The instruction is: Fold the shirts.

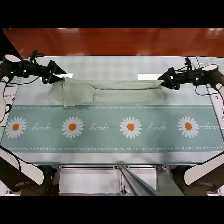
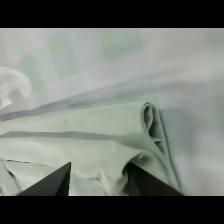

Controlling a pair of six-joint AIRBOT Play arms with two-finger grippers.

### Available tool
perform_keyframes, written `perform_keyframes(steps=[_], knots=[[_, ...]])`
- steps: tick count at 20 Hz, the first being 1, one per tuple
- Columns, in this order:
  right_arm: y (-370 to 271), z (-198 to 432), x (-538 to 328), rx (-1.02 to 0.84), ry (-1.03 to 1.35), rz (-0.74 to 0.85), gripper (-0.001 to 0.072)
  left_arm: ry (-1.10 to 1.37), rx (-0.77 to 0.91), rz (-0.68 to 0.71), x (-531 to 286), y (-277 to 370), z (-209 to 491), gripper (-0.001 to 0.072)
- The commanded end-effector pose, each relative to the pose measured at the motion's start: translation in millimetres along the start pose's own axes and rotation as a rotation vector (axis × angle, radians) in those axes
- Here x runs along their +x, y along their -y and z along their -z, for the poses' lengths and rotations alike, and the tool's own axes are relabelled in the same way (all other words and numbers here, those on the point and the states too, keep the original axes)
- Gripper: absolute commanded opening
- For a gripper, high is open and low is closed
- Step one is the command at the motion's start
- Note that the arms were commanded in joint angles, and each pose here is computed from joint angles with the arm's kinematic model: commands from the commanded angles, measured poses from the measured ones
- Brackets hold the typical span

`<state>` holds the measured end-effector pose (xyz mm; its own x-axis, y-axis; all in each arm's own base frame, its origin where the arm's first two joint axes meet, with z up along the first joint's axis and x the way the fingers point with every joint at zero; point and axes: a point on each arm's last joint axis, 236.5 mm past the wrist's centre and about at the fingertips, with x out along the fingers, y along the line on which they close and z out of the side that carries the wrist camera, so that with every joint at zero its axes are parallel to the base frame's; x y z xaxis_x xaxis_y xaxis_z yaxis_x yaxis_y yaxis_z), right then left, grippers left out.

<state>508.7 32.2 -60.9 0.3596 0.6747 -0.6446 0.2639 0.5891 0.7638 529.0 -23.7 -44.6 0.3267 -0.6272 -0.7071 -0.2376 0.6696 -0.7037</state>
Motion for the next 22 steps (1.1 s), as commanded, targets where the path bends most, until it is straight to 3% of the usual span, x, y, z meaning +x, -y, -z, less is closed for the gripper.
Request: perform_keyframes(steps=[1,3,5,8,11,15,22], knots=[[-13.3,6.1,-48.1,0.001,-0.049,-0.055,0.0411,-0.087,-0.031,-0.09,-49.5,-19.4,14.8,0.0507],[-14.3,3.9,-103.9,-0.03,-0.006,-0.046,0.0411,-0.015,-0.001,-0.267,-107.5,-43.7,12.3,0.0507],[10.1,3.3,-156.8,-0.078,0.08,0.123,0.0413,0.162,0.085,-0.384,-167.9,-36.0,0.4,0.0507],[54.5,15.3,-179.6,-0.022,0.193,0.303,0.0416,0.489,0.194,-0.339,-220.0,23.7,6.4,0.0507],[65.7,31.1,-132.9,0.044,0.19,0.206,0.0418,0.563,0.312,-0.269,-200.5,60.6,64.6,0.0507],[69.7,39.5,-72.8,0.094,0.067,0.122,0.0419,0.452,0.354,-0.241,-149.0,58.2,130.9,0.0507],[49.2,47.5,-4.4,0.08,-0.082,0.071,0.0418,0.351,0.375,-0.206,-110.8,66.9,150.7,0.0507]])
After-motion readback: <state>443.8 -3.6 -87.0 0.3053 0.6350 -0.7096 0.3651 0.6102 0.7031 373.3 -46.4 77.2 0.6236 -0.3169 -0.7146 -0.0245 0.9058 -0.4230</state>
